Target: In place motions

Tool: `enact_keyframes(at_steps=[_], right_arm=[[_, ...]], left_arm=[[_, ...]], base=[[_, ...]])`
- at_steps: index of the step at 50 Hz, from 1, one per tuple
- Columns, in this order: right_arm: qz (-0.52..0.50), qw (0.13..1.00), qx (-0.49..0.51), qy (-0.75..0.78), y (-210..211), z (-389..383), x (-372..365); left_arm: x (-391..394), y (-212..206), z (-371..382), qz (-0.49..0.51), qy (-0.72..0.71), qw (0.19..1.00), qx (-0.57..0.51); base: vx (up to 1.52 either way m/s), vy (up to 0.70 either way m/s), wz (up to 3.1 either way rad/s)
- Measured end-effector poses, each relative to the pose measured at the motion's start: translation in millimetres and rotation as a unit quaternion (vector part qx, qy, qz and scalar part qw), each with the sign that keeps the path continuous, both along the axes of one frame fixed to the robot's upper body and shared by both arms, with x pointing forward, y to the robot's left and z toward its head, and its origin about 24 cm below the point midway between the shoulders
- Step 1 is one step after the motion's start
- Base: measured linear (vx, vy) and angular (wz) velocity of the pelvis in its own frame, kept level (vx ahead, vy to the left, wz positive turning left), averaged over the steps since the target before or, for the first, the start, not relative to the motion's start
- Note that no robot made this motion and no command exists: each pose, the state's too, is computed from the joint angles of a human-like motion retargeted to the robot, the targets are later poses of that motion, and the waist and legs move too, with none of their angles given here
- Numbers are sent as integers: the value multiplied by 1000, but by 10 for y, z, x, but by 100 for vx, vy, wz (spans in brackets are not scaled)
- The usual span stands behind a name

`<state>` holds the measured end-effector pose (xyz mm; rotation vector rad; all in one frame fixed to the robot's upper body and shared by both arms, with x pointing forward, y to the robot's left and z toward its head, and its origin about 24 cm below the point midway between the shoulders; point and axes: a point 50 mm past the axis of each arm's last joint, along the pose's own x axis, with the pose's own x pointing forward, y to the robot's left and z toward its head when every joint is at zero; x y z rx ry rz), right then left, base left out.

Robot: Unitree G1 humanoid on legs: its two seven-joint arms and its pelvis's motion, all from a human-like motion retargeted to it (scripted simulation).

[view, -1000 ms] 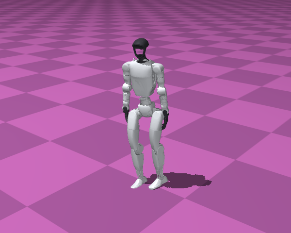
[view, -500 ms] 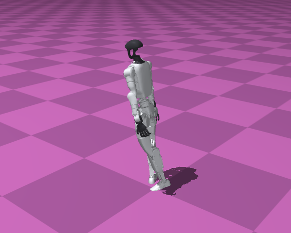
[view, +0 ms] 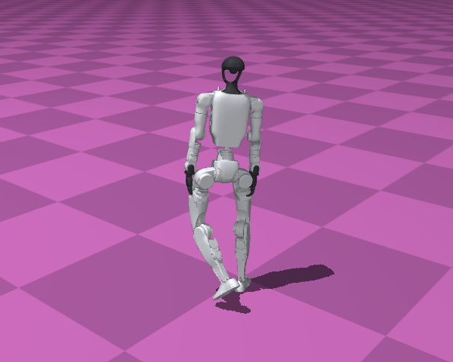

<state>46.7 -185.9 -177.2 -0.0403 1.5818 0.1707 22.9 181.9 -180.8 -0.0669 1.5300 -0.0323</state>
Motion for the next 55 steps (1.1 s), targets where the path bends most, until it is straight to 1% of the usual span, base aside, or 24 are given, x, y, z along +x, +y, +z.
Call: enact_keyframes(at_steps=[5, 9, 15, 22, 25, 28, 32, 35, 40, 42, 47, 50, 52, 55], right_arm=[[115, 990, 4, -77, 58, 33, 334], [159, 984, -20, -77, 11, 31, 316], [111, 993, -22, 15, -73, -3, -134], [7, 996, -25, 85, -120, 12, -648], [26, 993, -20, 114, -141, 29, -819], [79, 990, -34, 108, -185, 27, -858], [111, 989, -45, 81, -161, 9, -823], [100, 992, -33, 71, -73, -10, -732], [68, 996, 15, 51, 132, -35, -502], [64, 997, 15, 41, 154, -38, -417], [95, 995, -28, 28, 12, -30, -331], [114, 992, -43, 42, -123, -9, -347], [103, 993, -43, 50, -178, 0, -392], [60, 995, -46, 67, -218, 11, -530]], left_arm=[[-34, -36, -4, 8, -1, 1000, -7], [-154, -104, -12, 7, 23, 1000, -12], [-384, -115, -3, 22, 66, 997, -17], [-272, -24, -3, 38, 47, 998, 0], [-255, -18, -3, 53, 44, 998, 1], [-230, -52, -7, 72, 36, 997, -5], [-161, -75, -8, 58, 23, 998, -18], [-128, -54, -7, 32, 17, 999, -10], [-190, -31, -3, 0, 34, 999, -11], [-233, -28, -1, -9, 44, 999, -14], [-318, 24, 6, -15, 59, 998, -1], [-342, 77, 14, -8, 68, 998, 9], [-360, 115, 21, 0, 75, 997, 15], [-402, 149, 30, 6, 86, 996, 22]], base=[[-21, 2, -177], [-7, 1, -177], [27, -11, -71], [18, -16, -22], [16, -13, -37], [3, -5, 6], [-12, 6, -60], [-25, 21, -104], [-29, 41, -142], [-26, 59, -223], [-17, 60, -254], [-15, 56, -501], [-15, 42, -468], [-18, 36, -131]])
